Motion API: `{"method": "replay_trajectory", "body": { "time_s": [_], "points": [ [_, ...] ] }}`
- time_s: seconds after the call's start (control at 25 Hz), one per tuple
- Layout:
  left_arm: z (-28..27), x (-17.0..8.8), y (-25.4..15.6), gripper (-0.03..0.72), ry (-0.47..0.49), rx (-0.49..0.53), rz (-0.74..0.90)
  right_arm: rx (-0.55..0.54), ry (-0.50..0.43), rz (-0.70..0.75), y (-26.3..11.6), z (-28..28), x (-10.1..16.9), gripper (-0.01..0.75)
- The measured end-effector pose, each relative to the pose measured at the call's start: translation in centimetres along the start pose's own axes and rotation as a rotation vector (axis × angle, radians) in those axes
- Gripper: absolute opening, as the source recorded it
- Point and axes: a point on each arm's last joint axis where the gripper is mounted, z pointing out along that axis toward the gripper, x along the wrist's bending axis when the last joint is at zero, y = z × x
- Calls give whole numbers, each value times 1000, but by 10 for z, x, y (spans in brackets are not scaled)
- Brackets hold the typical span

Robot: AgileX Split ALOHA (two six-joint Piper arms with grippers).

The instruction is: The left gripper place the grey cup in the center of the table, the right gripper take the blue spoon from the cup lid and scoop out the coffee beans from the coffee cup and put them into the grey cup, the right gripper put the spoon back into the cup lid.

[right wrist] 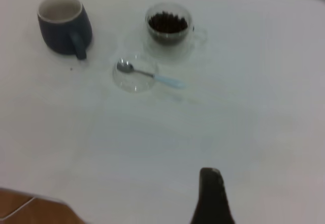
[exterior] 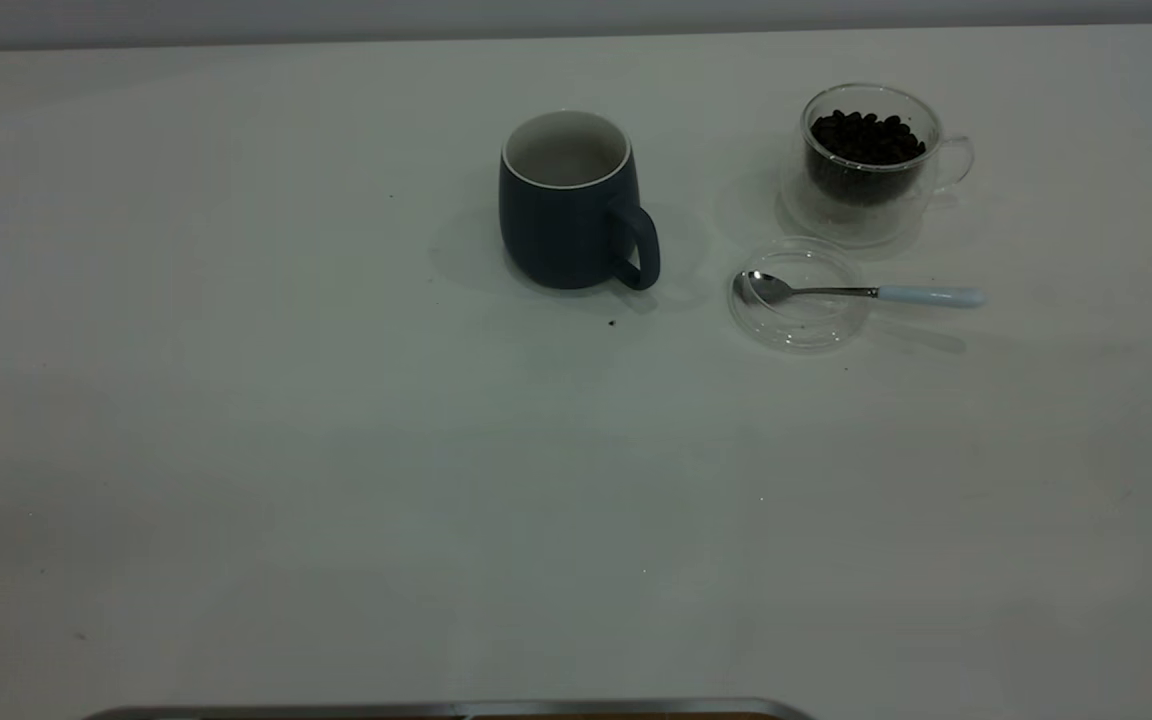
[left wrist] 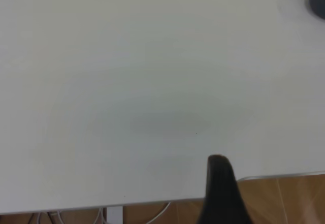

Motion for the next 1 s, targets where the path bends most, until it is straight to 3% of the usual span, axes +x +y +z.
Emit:
{"method": "replay_trajectory", "body": {
  "time_s": [1.0],
  "points": [
    [0,0,0,567,0,0,0,-10,-7,4,0,0,-1,588]
  ]
}}
